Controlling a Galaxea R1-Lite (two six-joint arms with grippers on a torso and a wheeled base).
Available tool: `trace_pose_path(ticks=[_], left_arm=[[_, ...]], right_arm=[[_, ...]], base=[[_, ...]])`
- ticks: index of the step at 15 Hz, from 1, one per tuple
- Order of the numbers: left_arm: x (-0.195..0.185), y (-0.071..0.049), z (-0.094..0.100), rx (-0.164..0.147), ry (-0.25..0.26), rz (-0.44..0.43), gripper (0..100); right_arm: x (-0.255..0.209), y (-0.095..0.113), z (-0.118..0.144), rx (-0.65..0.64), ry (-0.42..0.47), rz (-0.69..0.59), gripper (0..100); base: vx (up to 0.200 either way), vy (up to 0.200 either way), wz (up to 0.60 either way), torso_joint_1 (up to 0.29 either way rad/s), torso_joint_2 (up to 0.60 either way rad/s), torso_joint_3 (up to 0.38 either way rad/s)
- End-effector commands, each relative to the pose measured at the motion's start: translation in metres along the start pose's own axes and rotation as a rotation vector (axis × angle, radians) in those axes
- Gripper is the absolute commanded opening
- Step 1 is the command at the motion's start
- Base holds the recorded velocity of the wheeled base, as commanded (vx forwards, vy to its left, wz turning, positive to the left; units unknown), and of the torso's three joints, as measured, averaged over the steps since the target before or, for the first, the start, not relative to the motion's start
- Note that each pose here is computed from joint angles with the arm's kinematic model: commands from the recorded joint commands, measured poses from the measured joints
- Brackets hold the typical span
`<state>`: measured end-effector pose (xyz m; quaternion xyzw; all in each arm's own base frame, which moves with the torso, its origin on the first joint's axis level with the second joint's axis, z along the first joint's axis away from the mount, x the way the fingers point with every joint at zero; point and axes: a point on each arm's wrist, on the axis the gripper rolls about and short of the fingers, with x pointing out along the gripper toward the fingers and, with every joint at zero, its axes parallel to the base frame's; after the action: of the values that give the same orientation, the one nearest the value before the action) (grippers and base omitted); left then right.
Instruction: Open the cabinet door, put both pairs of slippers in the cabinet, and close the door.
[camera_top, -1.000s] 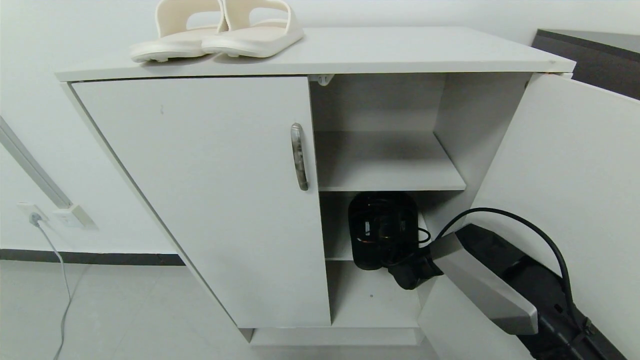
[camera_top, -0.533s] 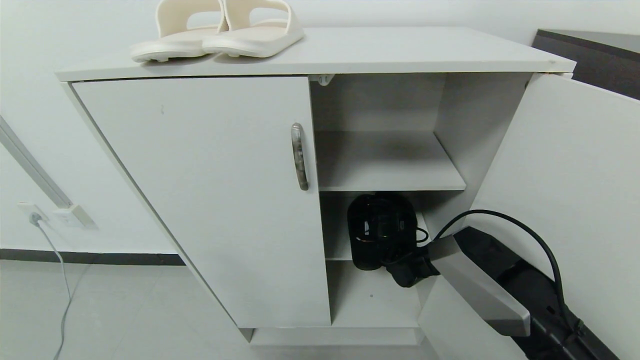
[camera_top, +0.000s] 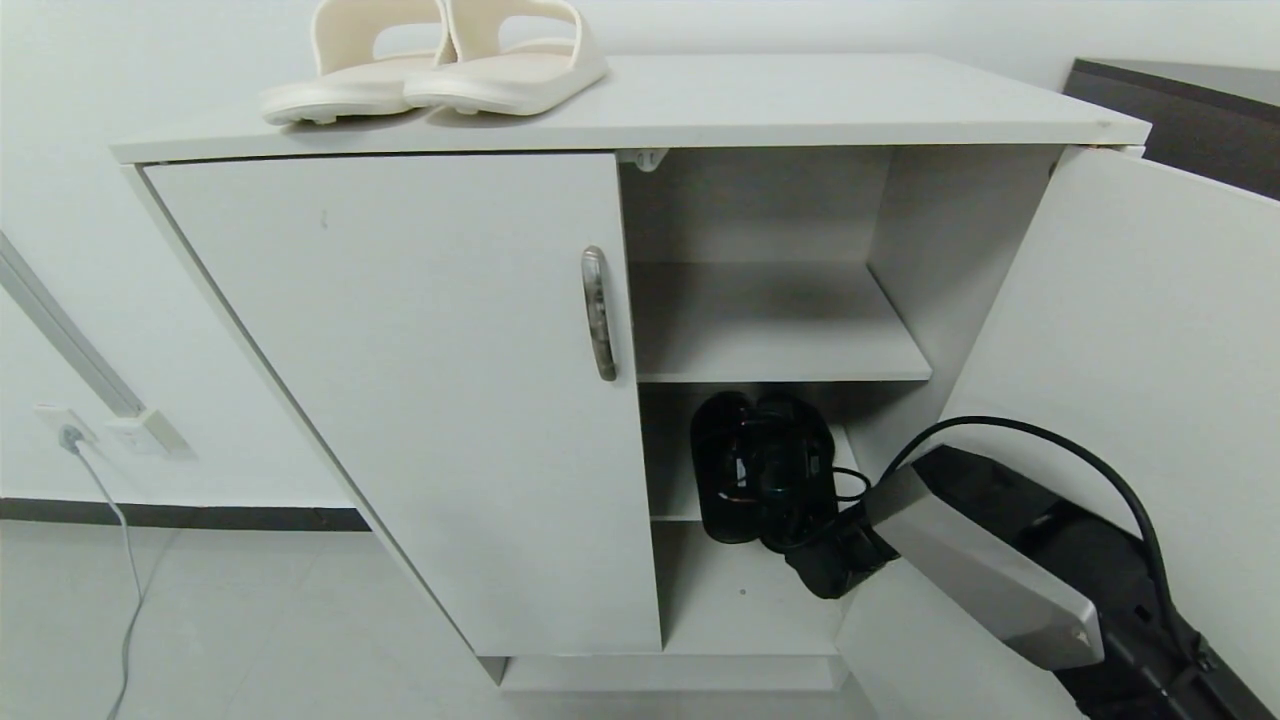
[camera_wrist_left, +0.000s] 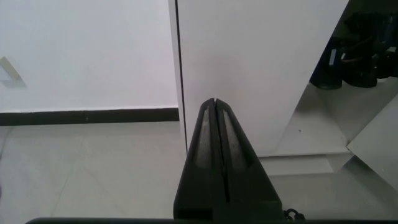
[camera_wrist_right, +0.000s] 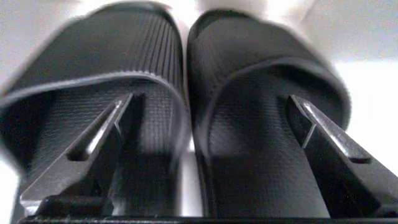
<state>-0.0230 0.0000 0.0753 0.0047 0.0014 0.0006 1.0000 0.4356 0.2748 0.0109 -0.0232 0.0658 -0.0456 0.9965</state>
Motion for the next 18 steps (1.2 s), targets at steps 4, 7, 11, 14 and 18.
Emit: trace_pose_path(ticks=[4, 7, 11, 14, 18], left_arm=[[0.0, 0.0, 0.0, 0.001, 0.002, -0.001, 0], [0.0, 0.0, 0.0, 0.0, 0.002, -0.001, 0], [0.0, 0.0, 0.0, 0.0, 0.002, -0.001, 0], [0.0, 0.0, 0.0, -0.012, 0.002, -0.003, 0], [0.0, 0.0, 0.0, -0.012, 0.002, -0.004, 0]], right_arm=[[-0.083, -0.016, 0.025, 0.005, -0.02, 0.067, 100], [-0.145, -0.031, 0.027, -0.019, 0.012, 0.143, 100], [-0.175, -0.043, 0.038, 0.006, 0.018, 0.18, 100], [-0.184, -0.044, 0.031, -0.016, 0.039, 0.196, 100], [-0.188, -0.046, 0.029, -0.025, 0.046, 0.203, 100]], base=[[0.0, 0.0, 0.0, 0.0, 0.0, 0.0], [0.0, 0.0, 0.0, 0.0, 0.0, 0.0], [0.0, 0.0, 0.0, 0.0, 0.0, 0.0], [-0.2, 0.0, 0.0, 0.006, 0.0, 0.002], [-0.2, 0.0, 0.0, 0.001, 0.0, 0.005]])
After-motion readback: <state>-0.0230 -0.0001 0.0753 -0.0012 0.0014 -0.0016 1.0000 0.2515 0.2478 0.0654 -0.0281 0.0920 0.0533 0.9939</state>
